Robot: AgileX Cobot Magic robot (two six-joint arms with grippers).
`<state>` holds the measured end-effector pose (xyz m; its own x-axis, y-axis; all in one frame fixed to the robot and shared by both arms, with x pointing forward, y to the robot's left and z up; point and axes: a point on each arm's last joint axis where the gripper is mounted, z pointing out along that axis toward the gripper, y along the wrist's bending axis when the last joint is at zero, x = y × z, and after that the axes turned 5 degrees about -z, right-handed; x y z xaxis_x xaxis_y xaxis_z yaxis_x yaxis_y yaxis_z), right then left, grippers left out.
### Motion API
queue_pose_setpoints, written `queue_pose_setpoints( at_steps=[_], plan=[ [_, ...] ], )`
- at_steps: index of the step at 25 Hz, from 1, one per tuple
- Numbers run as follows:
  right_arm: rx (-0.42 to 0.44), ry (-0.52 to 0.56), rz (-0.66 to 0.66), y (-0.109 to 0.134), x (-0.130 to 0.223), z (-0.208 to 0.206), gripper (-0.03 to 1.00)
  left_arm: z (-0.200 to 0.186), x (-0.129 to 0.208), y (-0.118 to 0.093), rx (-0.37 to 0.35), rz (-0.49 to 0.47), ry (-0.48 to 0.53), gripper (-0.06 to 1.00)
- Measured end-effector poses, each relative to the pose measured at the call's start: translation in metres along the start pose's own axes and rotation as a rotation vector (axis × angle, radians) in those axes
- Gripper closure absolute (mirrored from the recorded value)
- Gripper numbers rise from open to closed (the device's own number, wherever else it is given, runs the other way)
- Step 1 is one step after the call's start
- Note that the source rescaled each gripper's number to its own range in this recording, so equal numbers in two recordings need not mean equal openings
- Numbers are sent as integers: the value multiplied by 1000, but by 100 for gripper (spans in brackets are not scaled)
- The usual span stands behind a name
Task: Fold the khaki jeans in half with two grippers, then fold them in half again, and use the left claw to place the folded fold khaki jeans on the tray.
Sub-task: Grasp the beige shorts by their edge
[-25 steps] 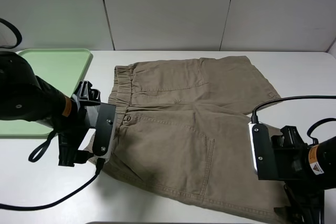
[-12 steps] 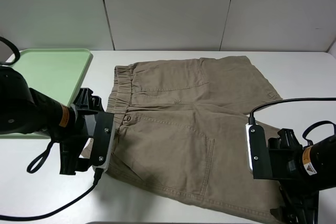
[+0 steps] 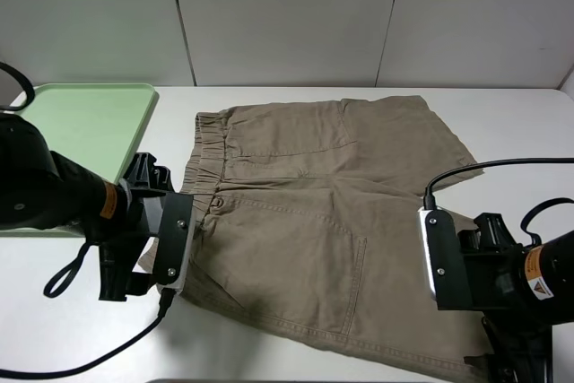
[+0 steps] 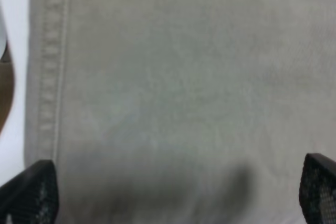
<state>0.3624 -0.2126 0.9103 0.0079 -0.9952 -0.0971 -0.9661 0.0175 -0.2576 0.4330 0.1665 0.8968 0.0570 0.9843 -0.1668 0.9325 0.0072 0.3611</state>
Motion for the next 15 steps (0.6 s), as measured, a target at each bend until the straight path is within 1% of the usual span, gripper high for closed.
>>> queue_pose_setpoints(
  at_steps=[3,6,11,15],
  plan=[
    [-17,10,-11,6,0,-7,-3,0,-5,-5,17,6,2,-6],
    [-39,7,18,9,0,-9,-3,-1,-7,-10,41,26,23,-6],
    [-70,-5,73,12,-1,-9,-3,-1,-4,-13,69,26,63,-6],
    [-76,-5,79,16,1,-7,-3,-2,-1,-14,85,27,88,-6]
  ],
)
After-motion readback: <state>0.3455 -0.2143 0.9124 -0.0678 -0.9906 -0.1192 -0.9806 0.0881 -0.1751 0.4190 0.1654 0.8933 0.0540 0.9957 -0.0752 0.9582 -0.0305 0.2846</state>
